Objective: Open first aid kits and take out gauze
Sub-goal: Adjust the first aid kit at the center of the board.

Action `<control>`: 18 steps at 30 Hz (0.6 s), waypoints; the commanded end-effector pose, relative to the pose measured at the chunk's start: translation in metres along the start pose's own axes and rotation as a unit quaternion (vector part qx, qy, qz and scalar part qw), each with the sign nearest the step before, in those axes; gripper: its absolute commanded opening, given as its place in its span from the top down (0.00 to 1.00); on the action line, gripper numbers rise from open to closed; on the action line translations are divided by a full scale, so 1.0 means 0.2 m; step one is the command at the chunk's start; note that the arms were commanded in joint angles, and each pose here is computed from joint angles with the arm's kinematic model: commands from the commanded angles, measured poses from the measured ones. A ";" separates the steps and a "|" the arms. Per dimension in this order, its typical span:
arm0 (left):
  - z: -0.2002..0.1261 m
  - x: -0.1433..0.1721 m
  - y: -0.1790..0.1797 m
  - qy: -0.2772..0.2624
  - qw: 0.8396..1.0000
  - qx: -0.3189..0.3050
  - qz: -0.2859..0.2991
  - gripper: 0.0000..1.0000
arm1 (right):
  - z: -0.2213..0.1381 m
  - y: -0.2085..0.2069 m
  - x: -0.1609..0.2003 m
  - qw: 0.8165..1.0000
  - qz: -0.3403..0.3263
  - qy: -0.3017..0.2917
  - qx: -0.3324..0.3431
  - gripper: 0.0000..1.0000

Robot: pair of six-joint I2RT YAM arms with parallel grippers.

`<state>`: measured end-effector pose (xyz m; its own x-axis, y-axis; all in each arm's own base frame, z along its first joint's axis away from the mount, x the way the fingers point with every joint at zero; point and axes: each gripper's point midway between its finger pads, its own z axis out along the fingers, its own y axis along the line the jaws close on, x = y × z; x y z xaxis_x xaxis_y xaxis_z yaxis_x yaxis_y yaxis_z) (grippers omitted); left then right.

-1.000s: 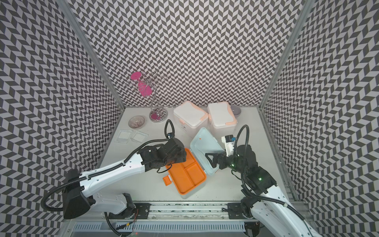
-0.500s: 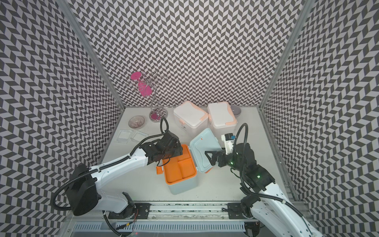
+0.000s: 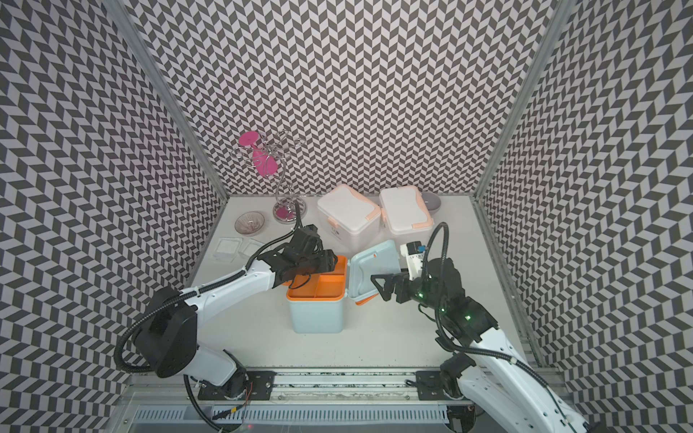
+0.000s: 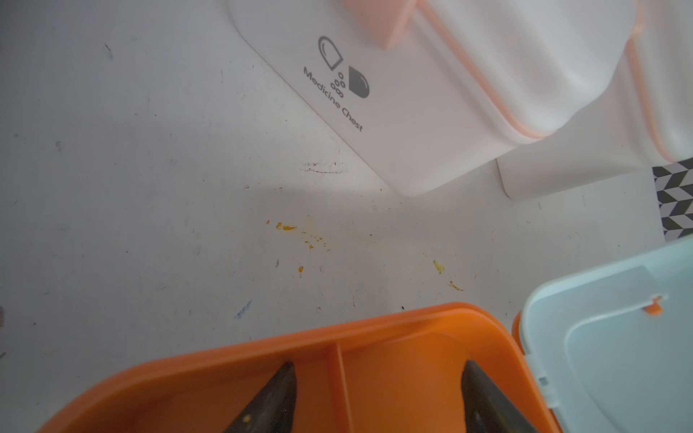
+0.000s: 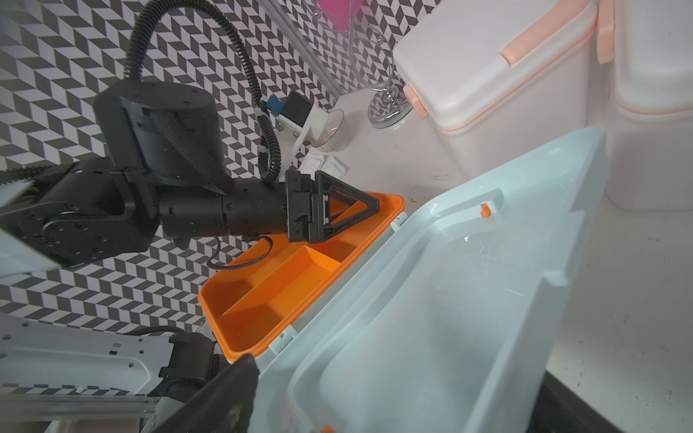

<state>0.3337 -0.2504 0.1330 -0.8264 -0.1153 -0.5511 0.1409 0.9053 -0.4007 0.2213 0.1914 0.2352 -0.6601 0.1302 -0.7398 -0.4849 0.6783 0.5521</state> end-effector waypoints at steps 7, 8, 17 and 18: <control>-0.16 0.15 0.01 -0.035 0.999 0.034 -0.020 0.28 | -0.08 0.09 -0.05 0.999 -0.022 -0.032 -0.035 0.00; -0.17 0.15 0.03 -0.042 0.998 0.035 -0.025 0.27 | -0.09 0.10 -0.05 0.999 -0.021 -0.034 -0.036 0.00; -0.15 0.13 0.04 -0.053 0.998 0.028 -0.018 0.25 | -0.07 0.00 -0.03 1.000 0.002 -0.020 0.018 0.00; -0.14 0.12 0.04 -0.054 0.998 0.025 -0.014 0.25 | -0.07 0.00 -0.04 1.000 0.001 -0.020 0.018 0.00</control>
<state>0.2924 -0.2393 0.1457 -0.7647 -0.1965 -0.6136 0.1743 0.8538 -0.4906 0.2126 0.1835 0.2353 -0.6624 0.1387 -0.7362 -0.4686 0.6901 0.5516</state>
